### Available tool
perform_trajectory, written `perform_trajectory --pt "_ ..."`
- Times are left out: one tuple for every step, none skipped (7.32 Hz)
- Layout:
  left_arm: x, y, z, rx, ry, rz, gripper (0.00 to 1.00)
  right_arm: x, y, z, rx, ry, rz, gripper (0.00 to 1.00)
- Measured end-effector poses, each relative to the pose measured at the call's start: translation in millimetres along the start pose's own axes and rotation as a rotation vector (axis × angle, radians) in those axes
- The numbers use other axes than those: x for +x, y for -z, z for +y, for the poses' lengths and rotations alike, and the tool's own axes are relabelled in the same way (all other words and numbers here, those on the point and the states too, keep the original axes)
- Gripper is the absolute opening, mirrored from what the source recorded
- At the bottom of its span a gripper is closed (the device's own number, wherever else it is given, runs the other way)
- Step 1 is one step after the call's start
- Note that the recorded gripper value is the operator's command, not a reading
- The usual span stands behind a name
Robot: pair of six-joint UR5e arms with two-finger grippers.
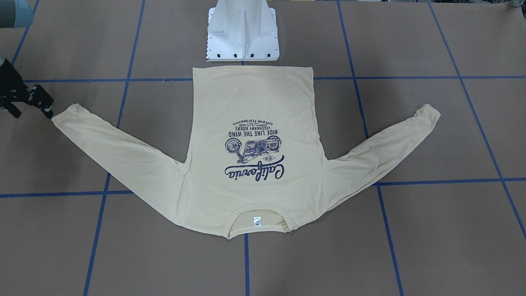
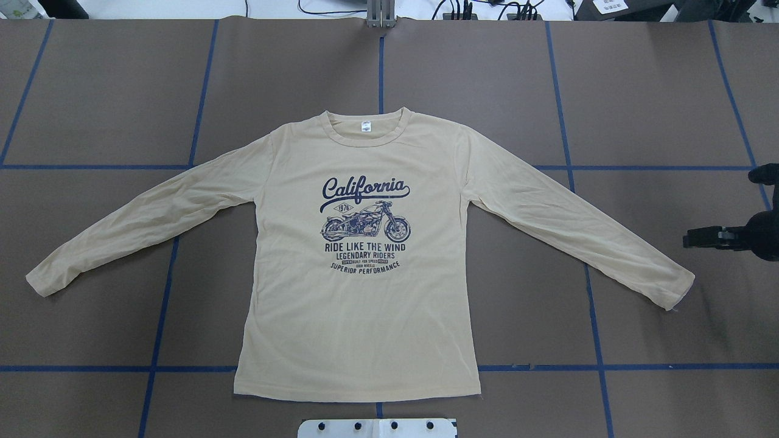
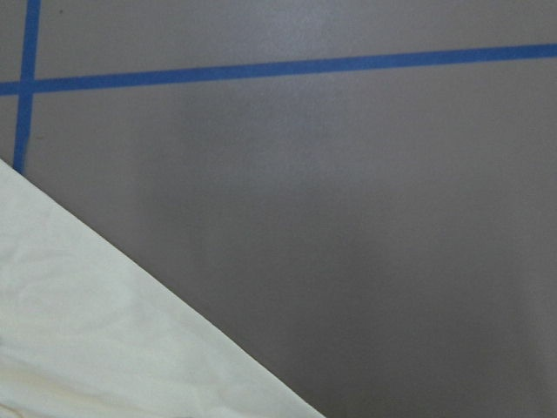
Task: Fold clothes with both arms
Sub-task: 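Lower the right gripper onto the sleeve cuff nearest it and grasp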
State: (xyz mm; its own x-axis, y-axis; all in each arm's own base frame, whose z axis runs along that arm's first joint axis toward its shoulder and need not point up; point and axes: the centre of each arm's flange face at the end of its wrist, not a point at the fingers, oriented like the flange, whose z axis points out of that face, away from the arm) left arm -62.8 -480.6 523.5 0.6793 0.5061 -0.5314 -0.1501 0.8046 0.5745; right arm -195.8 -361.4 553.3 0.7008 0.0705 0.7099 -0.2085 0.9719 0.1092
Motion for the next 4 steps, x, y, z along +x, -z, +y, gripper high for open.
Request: perform_trajectory --pt "-0.6 -0.8 0.6 -0.001 0.000 0.001 1.00 -6.0 -7.2 10.6 0.011 0.004 -0.014 0.70" --pt "-1.1 -1.4 1.0 -0.002 0.000 0.001 1.00 -2.9 -11.9 18.5 0.017 0.011 -0.032 0.67" --pt "-1.6 -2.4 1.6 -0.004 0.001 0.002 1.00 6.2 -18.9 23.8 0.024 0.018 -0.048 0.64" --pt "-2.3 -4.2 2.9 -0.006 0.004 0.012 1.00 19.3 -28.9 27.6 0.032 0.024 -0.065 0.54"
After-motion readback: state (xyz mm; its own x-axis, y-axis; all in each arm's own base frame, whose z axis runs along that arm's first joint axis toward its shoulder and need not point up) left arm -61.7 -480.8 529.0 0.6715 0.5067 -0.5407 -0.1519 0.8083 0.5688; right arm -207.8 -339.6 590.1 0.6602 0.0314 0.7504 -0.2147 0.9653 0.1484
